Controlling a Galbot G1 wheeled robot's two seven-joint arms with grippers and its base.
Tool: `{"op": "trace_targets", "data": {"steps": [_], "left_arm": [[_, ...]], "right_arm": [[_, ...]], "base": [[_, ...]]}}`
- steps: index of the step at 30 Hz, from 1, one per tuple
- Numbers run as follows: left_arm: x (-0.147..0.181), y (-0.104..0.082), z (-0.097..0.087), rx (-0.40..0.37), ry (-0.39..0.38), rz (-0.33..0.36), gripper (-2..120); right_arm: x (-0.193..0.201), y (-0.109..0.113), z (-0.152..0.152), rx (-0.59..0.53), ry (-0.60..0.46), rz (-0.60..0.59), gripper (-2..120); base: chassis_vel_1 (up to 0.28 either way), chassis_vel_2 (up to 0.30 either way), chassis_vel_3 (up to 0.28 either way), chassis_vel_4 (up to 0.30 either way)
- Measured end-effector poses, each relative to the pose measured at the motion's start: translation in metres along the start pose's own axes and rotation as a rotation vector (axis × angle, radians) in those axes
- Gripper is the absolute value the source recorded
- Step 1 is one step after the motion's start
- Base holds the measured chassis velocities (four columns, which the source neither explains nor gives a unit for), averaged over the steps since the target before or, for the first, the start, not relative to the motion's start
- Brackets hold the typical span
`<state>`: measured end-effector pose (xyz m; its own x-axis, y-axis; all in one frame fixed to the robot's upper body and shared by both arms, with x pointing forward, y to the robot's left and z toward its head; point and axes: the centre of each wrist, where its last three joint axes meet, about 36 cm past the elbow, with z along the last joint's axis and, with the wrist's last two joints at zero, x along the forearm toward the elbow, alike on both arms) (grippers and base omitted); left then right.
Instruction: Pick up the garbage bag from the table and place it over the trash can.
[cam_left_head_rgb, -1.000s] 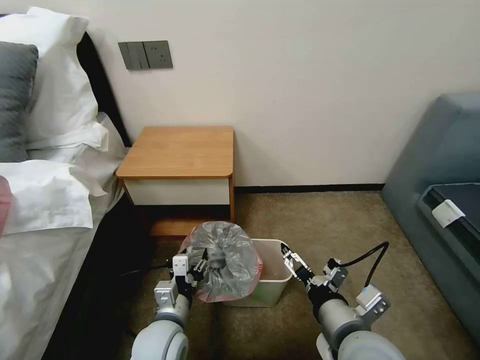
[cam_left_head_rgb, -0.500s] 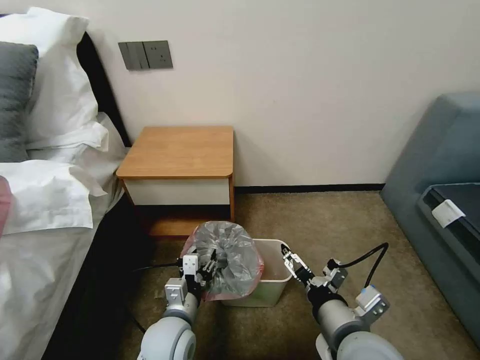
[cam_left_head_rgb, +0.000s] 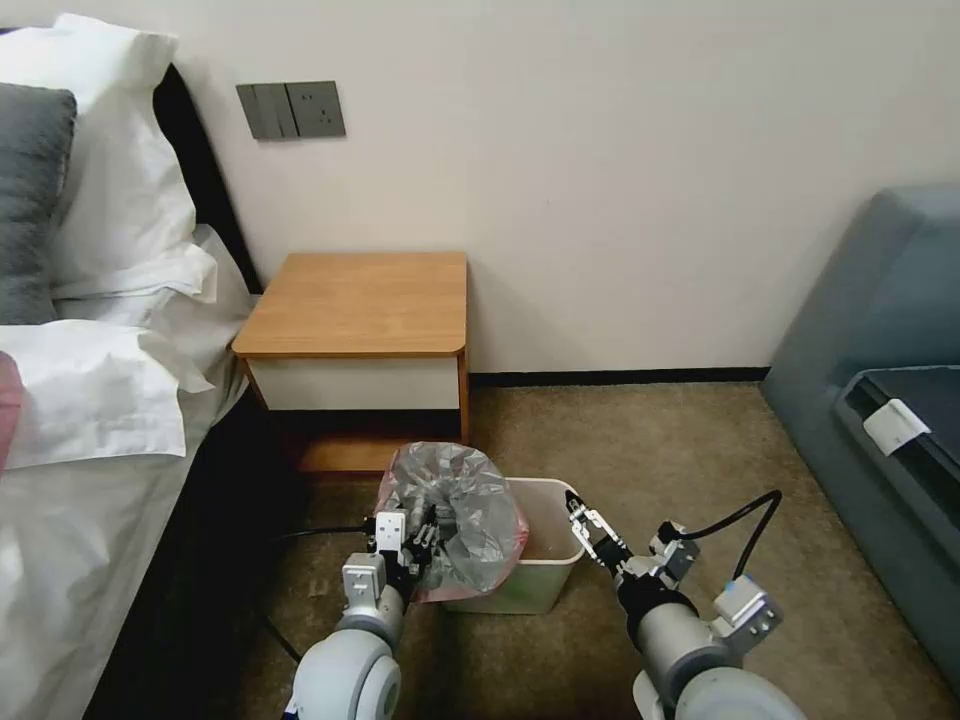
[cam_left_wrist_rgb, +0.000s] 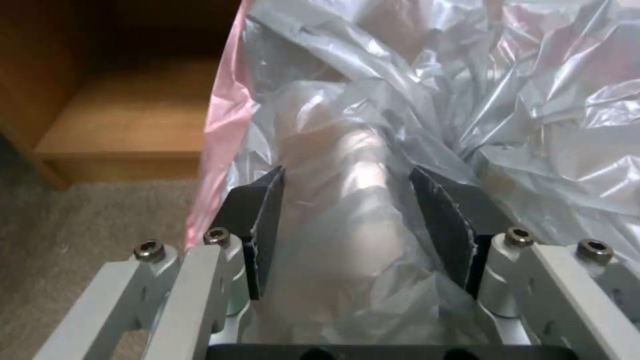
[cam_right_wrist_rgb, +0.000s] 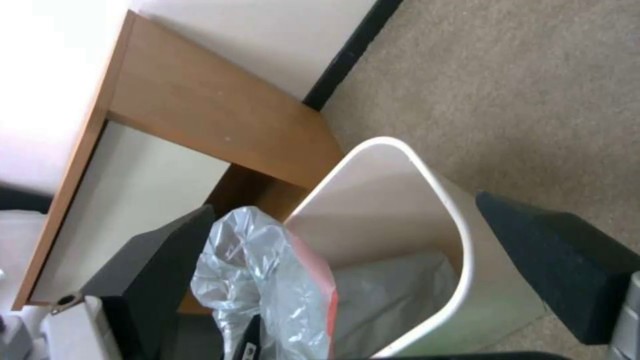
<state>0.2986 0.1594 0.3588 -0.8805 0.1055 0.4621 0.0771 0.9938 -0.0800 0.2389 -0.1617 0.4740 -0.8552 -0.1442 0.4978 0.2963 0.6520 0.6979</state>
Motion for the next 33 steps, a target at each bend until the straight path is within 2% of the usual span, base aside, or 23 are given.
{"op": "trace_targets", "data": {"steps": [7,10,15,17,19,24,27,28,32,33], "left_arm": [[-0.004,-0.003,0.001,0.005,0.024,-0.002,43],[-0.005,-0.005,0.002,0.007,0.040,-0.011,32],[-0.007,-0.006,0.002,0.010,0.042,-0.016,21],[-0.006,-0.008,0.002,0.017,0.040,-0.017,11],[-0.006,-0.008,0.003,0.019,0.037,-0.018,9],[0.003,-0.005,0.015,0.046,-0.047,-0.034,9],[0.015,0.004,0.028,0.050,-0.145,-0.039,8],[0.015,0.004,0.028,0.050,-0.145,-0.039,8],[0.030,0.013,0.037,0.048,-0.245,-0.030,8],[0.030,0.013,0.037,0.048,-0.245,-0.030,8]], "right_arm": [[-0.001,-0.002,0.001,0.002,-0.004,0.007,100],[-0.002,-0.003,0.001,0.001,-0.008,0.009,100],[-0.002,-0.002,0.002,0.000,-0.010,0.008,100],[-0.002,-0.002,0.002,0.000,-0.012,0.004,100],[-0.002,-0.002,0.002,0.002,-0.014,0.003,100],[0.006,0.004,-0.002,0.042,-0.042,-0.053,100],[0.013,0.007,-0.002,0.119,-0.034,-0.144,100],[0.013,0.007,-0.002,0.119,-0.034,-0.144,100],[0.006,0.007,0.004,0.262,0.004,-0.274,100],[0.006,0.007,0.004,0.262,0.004,-0.274,100]], "base": [[0.000,0.000,0.000,0.000],[0.000,0.000,0.000,0.000],[0.000,0.000,0.000,0.000],[0.000,0.000,0.000,0.000],[0.000,0.000,0.000,0.000],[0.000,0.000,0.000,0.000],[0.000,0.000,0.000,0.000],[0.000,0.000,0.000,0.000],[0.000,0.000,0.000,0.000],[0.000,0.000,0.000,0.000]]}}
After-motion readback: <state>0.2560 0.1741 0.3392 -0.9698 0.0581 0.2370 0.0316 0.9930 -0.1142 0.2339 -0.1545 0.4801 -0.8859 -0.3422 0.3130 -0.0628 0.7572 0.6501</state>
